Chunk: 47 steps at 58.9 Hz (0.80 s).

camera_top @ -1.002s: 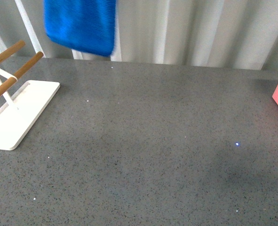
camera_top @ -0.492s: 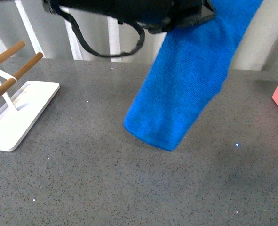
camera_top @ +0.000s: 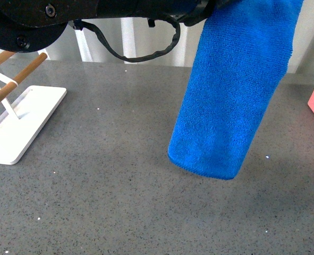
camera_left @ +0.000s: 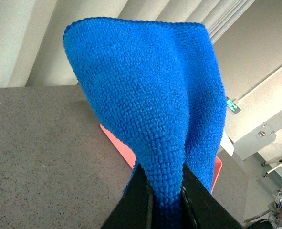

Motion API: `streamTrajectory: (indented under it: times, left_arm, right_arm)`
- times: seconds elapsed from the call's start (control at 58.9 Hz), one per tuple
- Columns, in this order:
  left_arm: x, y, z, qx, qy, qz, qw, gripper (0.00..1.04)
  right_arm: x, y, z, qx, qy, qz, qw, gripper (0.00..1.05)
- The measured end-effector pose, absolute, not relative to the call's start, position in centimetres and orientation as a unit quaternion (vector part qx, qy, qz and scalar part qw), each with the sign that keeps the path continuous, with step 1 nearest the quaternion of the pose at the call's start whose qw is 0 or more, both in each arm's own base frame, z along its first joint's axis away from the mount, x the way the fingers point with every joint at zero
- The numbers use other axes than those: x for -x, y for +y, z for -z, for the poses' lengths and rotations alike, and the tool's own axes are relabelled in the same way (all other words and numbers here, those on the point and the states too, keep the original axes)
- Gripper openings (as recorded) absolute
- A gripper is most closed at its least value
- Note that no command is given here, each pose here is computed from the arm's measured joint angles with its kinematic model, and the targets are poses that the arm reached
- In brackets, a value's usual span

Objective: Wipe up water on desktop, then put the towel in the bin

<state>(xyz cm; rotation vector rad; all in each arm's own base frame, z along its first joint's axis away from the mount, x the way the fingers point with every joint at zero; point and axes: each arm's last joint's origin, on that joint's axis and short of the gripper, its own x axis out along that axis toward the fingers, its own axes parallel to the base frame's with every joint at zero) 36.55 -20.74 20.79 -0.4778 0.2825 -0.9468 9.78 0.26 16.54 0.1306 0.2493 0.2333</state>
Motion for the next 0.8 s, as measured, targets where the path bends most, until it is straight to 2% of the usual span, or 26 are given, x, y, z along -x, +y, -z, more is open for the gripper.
streamTrajectory:
  times: [0.085, 0.204, 0.34, 0.594, 0.798]
  left_arm:
    - [-36.4, -21.0, -20.6, 0.231, 0.139, 0.451, 0.851, 0.06]
    - [-36.2, -21.1, -20.4, 0.235, 0.143, 0.446, 0.852, 0.06]
    - [-35.7, -21.8, -20.6, 0.244, 0.148, 0.452, 0.845, 0.06]
    - [-35.3, -21.8, -21.7, 0.256, 0.143, 0.458, 0.839, 0.06]
    - [-35.2, -21.8, -22.0, 0.274, 0.149, 0.454, 0.835, 0.06]
  right_arm:
    - [-9.9, 0.6, -16.8, -0.085, 0.158, -0.155, 0.972, 0.98]
    - [-10.1, -0.1, -18.9, -0.049, 0.115, -0.164, 0.978, 0.98]
    - [-13.9, -2.4, -19.8, 0.007, 0.093, -0.16, 0.983, 0.98]
    - [-18.8, -4.6, -17.1, -0.004, 0.12, -0.209, 0.971, 0.98]
    - [-21.8, -3.9, -15.3, -0.039, 0.118, -0.266, 0.956, 0.98]
